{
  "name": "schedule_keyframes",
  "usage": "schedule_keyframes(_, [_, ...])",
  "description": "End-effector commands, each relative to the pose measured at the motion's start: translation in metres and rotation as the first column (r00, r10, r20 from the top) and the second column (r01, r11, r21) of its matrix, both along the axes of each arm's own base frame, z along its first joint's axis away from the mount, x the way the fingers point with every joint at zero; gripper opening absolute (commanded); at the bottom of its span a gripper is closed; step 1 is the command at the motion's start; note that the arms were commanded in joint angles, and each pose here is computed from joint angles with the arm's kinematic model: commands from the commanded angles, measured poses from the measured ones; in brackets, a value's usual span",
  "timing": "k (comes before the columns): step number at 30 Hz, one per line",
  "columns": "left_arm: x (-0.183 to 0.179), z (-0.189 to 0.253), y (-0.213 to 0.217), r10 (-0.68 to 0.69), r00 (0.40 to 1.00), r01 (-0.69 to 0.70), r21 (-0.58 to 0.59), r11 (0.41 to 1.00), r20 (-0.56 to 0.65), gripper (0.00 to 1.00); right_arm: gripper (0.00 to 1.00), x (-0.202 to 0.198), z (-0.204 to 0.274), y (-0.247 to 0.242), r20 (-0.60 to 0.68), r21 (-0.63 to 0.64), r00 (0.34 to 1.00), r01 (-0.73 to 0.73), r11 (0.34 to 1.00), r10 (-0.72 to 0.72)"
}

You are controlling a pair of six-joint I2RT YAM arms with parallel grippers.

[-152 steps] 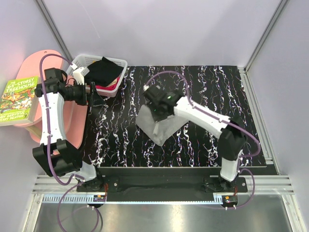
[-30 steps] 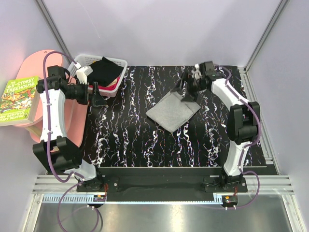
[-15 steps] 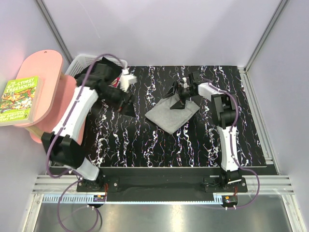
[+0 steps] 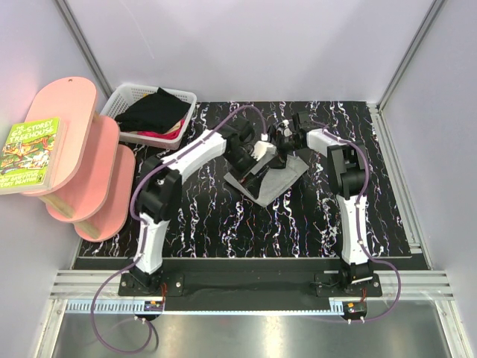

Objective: Fold and stack the t-shirts
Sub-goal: Smooth out wrinkles on the folded tshirt

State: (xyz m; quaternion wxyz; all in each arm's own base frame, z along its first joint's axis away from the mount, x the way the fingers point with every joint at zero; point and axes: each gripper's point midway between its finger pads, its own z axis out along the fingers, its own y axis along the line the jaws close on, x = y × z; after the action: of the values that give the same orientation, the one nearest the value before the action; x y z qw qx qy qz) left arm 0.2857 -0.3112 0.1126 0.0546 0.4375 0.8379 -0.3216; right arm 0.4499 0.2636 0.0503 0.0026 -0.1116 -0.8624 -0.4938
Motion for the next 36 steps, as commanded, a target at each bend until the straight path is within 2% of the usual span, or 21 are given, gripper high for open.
schedule_keyframes(1, [0.025,0.003,-0.026,0.020,0.998,-0.017,-0.053,0.998,0.066,0.99,1.00,-0.011,-0.060,-0.033,-0.095,-0.179,0.992,0.063,0.982,-0.081])
schedule_keyframes(8, [0.051,-0.028,-0.041,0.073,0.995,-0.071,-0.035,0.997,0.068,0.99,1.00,-0.007,-0.061,-0.038,-0.108,-0.175,0.989,0.082,0.981,-0.102])
schedule_keyframes(13, [0.055,-0.068,-0.033,0.093,0.994,-0.097,0.076,0.992,0.055,0.99,1.00,-0.007,-0.063,-0.047,-0.115,-0.188,0.986,0.100,0.977,-0.124])
schedule_keyframes(19, [0.028,-0.092,-0.007,0.027,1.000,-0.023,0.248,0.969,-0.011,0.99,1.00,-0.017,-0.064,-0.054,-0.133,-0.215,0.980,0.115,0.970,-0.146])
schedule_keyframes(24, [0.026,-0.087,0.035,0.061,0.997,-0.046,0.284,0.958,-0.042,0.99,1.00,-0.035,-0.059,-0.058,-0.138,-0.225,0.979,0.113,0.968,-0.147])
schedule_keyframes(29, [0.067,-0.072,0.080,0.175,0.984,-0.173,0.280,0.944,0.015,0.99,1.00,-0.059,-0.057,-0.062,-0.144,-0.230,0.978,0.114,0.966,-0.150])
schedule_keyframes(33, [0.072,-0.063,0.087,0.197,0.980,-0.198,0.276,0.941,0.031,0.99,1.00,-0.065,-0.047,-0.061,-0.127,-0.210,0.979,0.130,0.969,-0.159])
schedule_keyframes(36, [0.062,-0.048,0.072,0.175,0.984,-0.179,0.238,0.955,0.036,0.99,1.00,-0.058,-0.036,-0.060,-0.096,-0.196,0.983,0.135,0.971,-0.157])
